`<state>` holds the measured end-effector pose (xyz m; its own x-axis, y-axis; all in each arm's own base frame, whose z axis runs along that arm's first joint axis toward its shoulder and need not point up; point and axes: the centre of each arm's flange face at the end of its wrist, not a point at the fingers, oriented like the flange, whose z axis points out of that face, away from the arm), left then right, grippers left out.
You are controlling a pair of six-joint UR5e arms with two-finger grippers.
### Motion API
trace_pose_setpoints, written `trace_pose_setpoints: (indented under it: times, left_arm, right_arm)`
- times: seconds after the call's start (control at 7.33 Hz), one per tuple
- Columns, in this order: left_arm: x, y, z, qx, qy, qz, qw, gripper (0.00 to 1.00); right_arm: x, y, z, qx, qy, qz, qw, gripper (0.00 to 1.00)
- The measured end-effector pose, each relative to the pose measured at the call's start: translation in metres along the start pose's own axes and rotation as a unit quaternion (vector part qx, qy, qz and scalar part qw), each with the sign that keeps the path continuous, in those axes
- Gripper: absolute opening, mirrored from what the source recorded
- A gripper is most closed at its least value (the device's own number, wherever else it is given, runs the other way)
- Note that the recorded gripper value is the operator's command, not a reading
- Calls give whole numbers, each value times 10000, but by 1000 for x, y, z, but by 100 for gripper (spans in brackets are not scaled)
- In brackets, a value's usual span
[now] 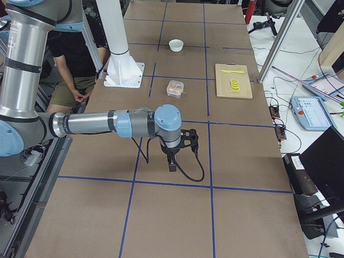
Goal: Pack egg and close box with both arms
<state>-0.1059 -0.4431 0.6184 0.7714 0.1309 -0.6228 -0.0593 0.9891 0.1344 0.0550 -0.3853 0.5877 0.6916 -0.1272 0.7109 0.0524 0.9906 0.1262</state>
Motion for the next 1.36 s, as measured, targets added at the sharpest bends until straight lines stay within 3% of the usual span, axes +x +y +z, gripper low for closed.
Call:
trace_pose_setpoints:
  times: [0.55,0.95,1.36]
  left_arm:
    - [3,7,4,-112,50,10,9999,100]
    - [6,8,18,-216,168,415,9988,100]
    - [2,2,34,-40,119,748,9971,100]
  right_arm:
    - [6,6,7,-70,-54,70,9999,100]
    - [4,6,6,-47,-60,48,10000,100]
    - [4,6,6,-39,-67,43,10000,100]
